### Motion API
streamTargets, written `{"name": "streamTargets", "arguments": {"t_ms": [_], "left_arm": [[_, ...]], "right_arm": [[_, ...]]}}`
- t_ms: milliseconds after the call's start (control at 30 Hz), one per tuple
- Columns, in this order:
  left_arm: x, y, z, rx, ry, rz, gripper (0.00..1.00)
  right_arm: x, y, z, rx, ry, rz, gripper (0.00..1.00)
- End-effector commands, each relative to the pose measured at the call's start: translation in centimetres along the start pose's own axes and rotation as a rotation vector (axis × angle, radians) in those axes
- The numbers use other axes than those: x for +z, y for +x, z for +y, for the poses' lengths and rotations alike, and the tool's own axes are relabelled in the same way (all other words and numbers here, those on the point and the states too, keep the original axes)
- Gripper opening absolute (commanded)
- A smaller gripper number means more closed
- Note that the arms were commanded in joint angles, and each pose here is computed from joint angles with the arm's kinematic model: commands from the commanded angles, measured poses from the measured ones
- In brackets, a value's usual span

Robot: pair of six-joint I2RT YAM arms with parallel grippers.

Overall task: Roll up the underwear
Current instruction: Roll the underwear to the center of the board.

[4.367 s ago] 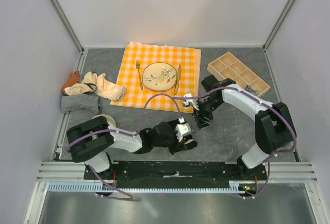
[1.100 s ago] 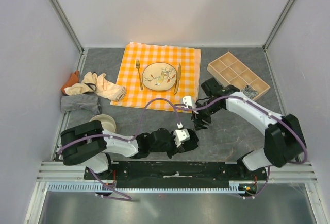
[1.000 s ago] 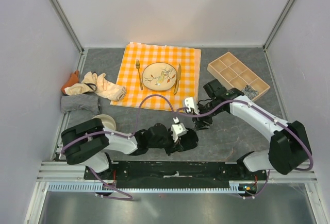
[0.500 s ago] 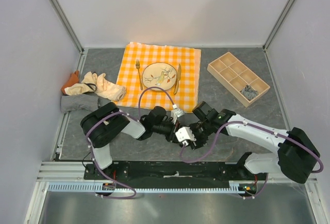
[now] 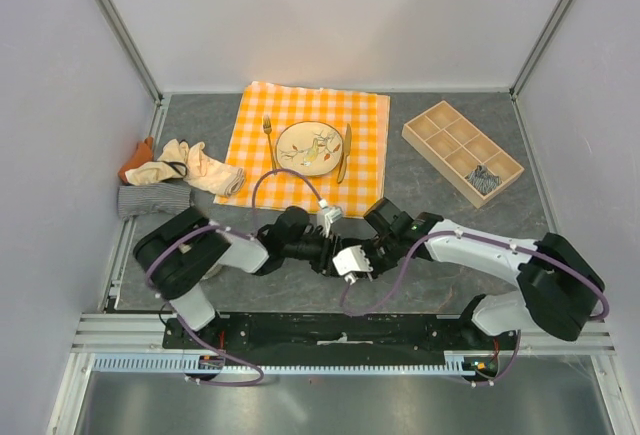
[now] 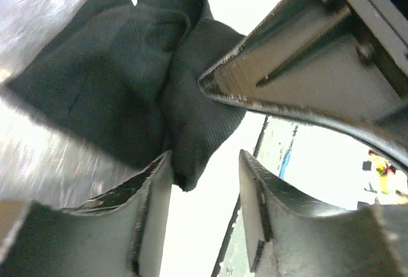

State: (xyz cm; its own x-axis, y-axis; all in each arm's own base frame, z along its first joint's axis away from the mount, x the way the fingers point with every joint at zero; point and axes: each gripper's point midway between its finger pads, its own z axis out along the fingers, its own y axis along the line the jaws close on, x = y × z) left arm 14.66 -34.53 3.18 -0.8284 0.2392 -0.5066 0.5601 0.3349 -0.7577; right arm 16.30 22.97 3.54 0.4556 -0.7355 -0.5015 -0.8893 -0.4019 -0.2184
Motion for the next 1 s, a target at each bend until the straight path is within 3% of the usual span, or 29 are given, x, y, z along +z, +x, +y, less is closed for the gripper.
{"name": "streamTargets", "arguments": {"t_ms": [0,167,333,433,767,967], "left_arm": [[-3.4,0.5,2.5,0.043,-0.212,-0.112,0.55],[-7.4,-0.4,-0.8,0.357,-0.19,-0.321,0.62],[-8.1,0.8,-0.7,0.398,-0.188,-0.315,0.66],[-7.5,0.6,-1.7,0.449,-0.158,-0.312,0.69],[-3.2,-0.4,-5.0,0.971,-0.149,-0.269,0.69],[0.3,0.3,-6.8,1.082,-0.106,-0.206,0.7]], "right_arm": [[0.7,2.9,4.0,0.167,-0.194,0.099,0.23],[-0.6,0.5,3.7,0.375,-0.373,-0.142,0.22],[-1.5,0.4,4.7,0.554,-0.594,-0.221,0.22],[-1.1,1.1,4.1,0.632,-0.635,-0.221,0.22],[-0.1,2.1,3.6,0.723,-0.689,-0.215,0.24],[0.0,2.4,3.6,0.729,-0.675,-0.204,0.24]]}}
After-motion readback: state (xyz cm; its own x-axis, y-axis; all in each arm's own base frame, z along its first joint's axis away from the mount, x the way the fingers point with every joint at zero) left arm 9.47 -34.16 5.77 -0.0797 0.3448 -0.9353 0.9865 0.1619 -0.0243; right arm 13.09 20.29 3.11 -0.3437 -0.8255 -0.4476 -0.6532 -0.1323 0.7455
